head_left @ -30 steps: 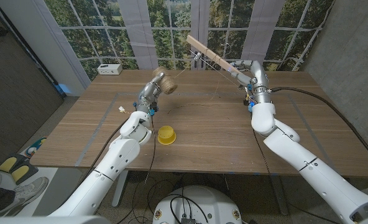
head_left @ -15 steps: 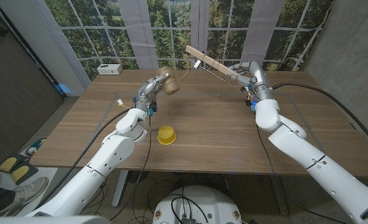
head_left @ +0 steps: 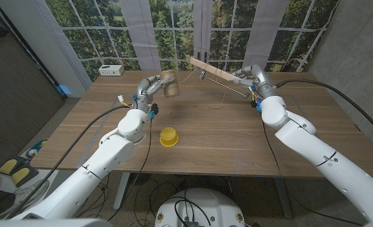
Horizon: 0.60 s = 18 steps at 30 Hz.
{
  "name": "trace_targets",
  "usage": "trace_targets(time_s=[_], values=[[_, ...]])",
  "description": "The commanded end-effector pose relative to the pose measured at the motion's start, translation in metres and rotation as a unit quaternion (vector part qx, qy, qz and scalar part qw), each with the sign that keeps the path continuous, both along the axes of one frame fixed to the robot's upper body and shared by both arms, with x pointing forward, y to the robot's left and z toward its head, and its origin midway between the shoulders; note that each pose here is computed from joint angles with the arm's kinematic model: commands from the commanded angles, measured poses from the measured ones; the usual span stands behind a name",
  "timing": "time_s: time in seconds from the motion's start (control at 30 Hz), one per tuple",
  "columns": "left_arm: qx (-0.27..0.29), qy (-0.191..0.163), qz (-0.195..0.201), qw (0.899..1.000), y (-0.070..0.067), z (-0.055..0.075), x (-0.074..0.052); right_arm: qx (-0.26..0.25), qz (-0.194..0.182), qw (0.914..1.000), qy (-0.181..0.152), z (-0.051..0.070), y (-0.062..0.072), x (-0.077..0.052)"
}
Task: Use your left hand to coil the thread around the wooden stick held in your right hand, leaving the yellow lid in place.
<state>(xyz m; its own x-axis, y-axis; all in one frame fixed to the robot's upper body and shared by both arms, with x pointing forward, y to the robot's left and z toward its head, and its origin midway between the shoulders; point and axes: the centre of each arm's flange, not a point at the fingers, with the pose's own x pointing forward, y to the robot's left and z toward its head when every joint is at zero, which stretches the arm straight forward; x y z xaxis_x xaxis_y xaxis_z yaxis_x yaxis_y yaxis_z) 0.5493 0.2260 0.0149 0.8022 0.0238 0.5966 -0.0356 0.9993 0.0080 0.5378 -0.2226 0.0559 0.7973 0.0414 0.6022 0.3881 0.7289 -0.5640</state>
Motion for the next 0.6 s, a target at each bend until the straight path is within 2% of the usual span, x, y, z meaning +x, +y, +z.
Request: trace_targets(time_s=[0.03,0.2,0.23,0.33,0.43,0.53,0.6], values=[[0.050,-0.020,0.061,0.997,0.001,-0.001,-0.010,-0.026,-0.002,0.9975,0.066,0.000,0.000,0.002],[0.090,-0.032,0.104,0.990,0.002,0.000,-0.016,-0.033,-0.004,0.9956,0.088,0.001,-0.001,0.001],[0.104,-0.037,0.128,0.986,0.002,0.000,-0.020,-0.036,-0.005,0.9946,0.098,0.001,-0.001,0.001],[0.120,-0.043,0.149,0.981,0.003,-0.002,-0.023,-0.042,-0.004,0.9924,0.115,0.001,-0.002,0.001],[0.127,-0.044,0.141,0.981,0.005,-0.006,-0.023,-0.049,-0.001,0.9899,0.133,-0.001,-0.001,0.002],[0.138,-0.047,0.167,0.975,0.005,-0.010,-0.027,-0.053,-0.001,0.9878,0.146,-0.002,-0.001,0.002],[0.142,-0.049,0.168,0.974,0.007,-0.013,-0.028,-0.055,0.001,0.9862,0.156,-0.003,-0.001,0.002]])
